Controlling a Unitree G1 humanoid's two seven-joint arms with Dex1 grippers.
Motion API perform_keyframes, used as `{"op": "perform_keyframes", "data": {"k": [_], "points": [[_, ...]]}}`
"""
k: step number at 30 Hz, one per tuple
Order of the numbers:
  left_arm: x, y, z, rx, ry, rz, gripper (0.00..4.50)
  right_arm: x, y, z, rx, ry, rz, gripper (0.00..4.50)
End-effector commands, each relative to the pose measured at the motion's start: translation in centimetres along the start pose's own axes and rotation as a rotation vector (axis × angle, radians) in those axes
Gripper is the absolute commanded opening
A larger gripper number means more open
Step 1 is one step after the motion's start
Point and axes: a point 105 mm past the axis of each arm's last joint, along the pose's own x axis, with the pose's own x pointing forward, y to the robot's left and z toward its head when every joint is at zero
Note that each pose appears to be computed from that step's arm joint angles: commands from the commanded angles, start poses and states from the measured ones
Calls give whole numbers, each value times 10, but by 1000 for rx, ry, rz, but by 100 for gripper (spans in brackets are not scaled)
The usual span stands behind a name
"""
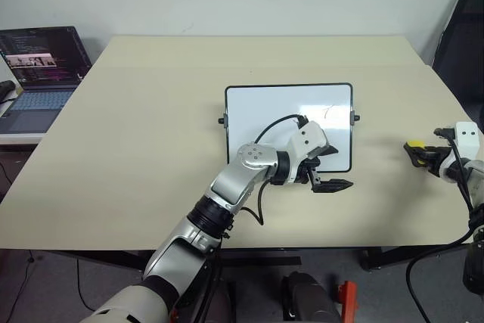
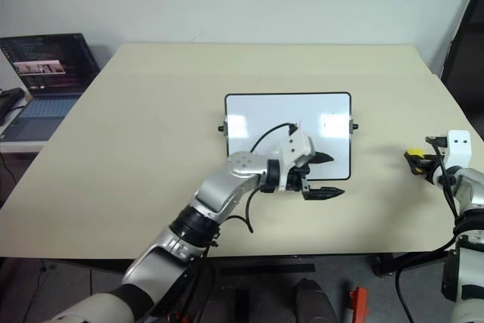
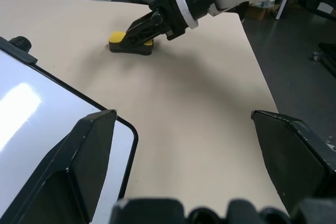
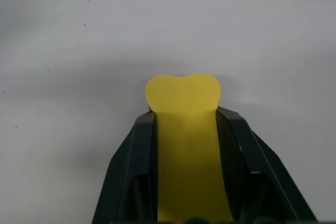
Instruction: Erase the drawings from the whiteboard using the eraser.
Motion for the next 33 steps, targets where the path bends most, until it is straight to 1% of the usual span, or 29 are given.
{"op": "perform_keyframes", "data": {"k": [1,2,4,7,9,11,14,18,20,22,25,28,33], "points": [[-13,10,15,60,-42,43,450,-19,2,50,-51,-146,24,119],[-19,15,16,65,-42,62,450,-25,6,61,-74,-172,31,118],[-37,26,17,79,-45,109,450,-40,23,91,-175,-232,66,117],[-73,32,22,80,-111,138,450,-66,70,137,-295,-358,178,117],[-100,35,23,78,-142,168,450,-76,104,156,-337,-417,271,117],[-124,36,19,88,-133,197,450,-80,134,161,-389,-435,352,117],[-157,40,10,103,-99,258,450,-76,170,163,-434,-457,437,117],[-189,41,3,114,-80,349,450,-69,209,163,-436,-505,539,116],[-207,40,-11,116,-44,419,450,-64,244,146,-479,-501,630,116],[-214,38,-18,115,-24,443,450,-60,261,133,-520,-481,670,116],[-221,34,-26,97,-1,476,450,-51,291,109,-630,-456,731,115],[-228,29,-32,86,31,486,450,-47,309,96,-669,-456,766,115],[-237,21,-39,80,82,488,450,-33,317,82,-741,-478,732,115]]}}
